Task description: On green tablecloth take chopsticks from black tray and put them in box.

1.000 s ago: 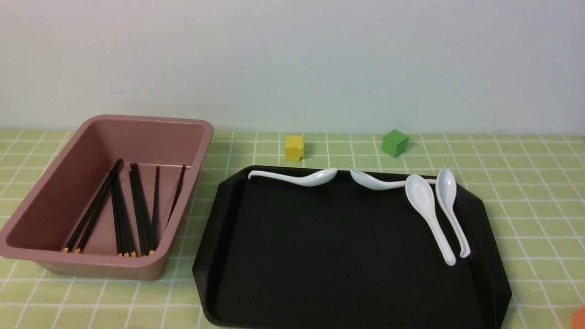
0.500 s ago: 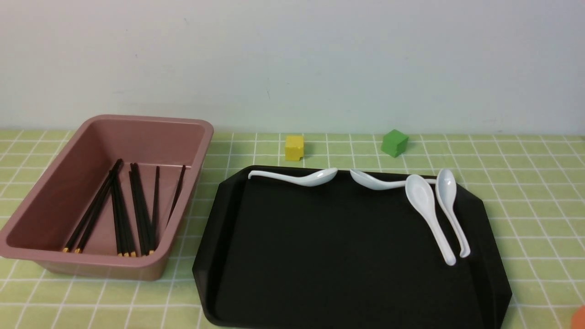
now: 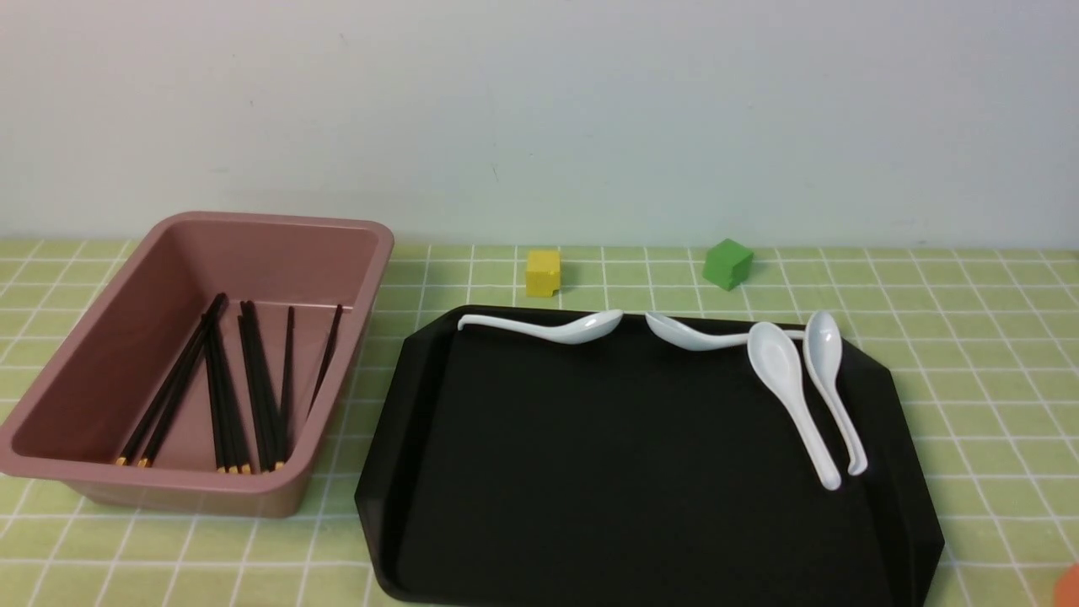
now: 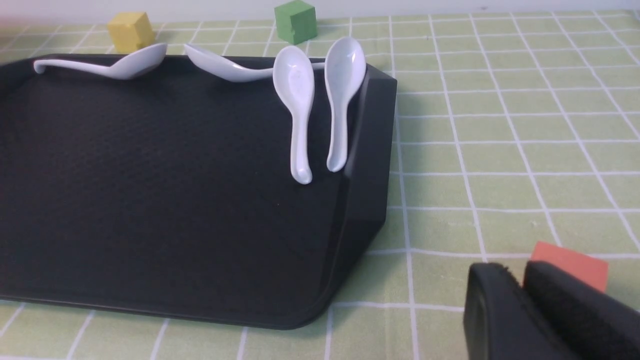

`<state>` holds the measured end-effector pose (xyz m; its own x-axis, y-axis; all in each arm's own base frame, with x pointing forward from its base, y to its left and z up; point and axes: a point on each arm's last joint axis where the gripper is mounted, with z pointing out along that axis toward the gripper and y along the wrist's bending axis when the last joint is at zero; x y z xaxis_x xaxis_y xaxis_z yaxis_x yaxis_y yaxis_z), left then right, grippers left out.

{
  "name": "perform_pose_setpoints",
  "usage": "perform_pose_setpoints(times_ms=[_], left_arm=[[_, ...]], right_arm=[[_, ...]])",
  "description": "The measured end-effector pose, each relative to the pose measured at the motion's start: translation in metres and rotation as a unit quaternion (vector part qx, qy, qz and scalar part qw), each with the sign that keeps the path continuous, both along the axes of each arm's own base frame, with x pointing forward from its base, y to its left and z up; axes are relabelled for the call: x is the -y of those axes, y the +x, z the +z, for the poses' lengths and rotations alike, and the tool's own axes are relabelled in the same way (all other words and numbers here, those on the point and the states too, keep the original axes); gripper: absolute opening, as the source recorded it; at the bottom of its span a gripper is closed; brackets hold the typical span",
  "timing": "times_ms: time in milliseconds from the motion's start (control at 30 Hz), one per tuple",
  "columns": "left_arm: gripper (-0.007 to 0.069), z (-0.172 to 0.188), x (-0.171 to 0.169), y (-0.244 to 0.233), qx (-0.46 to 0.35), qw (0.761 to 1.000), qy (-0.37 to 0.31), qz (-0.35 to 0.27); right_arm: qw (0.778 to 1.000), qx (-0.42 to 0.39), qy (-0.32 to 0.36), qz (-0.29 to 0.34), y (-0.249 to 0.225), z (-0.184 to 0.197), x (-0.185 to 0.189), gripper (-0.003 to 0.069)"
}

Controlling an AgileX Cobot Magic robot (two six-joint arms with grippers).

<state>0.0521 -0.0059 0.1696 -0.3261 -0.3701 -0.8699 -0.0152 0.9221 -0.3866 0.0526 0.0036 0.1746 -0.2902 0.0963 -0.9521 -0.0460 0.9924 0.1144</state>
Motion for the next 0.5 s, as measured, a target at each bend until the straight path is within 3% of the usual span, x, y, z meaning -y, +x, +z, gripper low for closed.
perform_pose_setpoints(times_ms=[500], left_arm=[[0.0237, 0.0000, 0.0000, 0.0000, 0.000, 1.000, 0.000, 0.000]], right_arm=[[1.000, 0.000, 0.000, 0.000, 0.0000, 0.0000, 0.0000, 0.0123]])
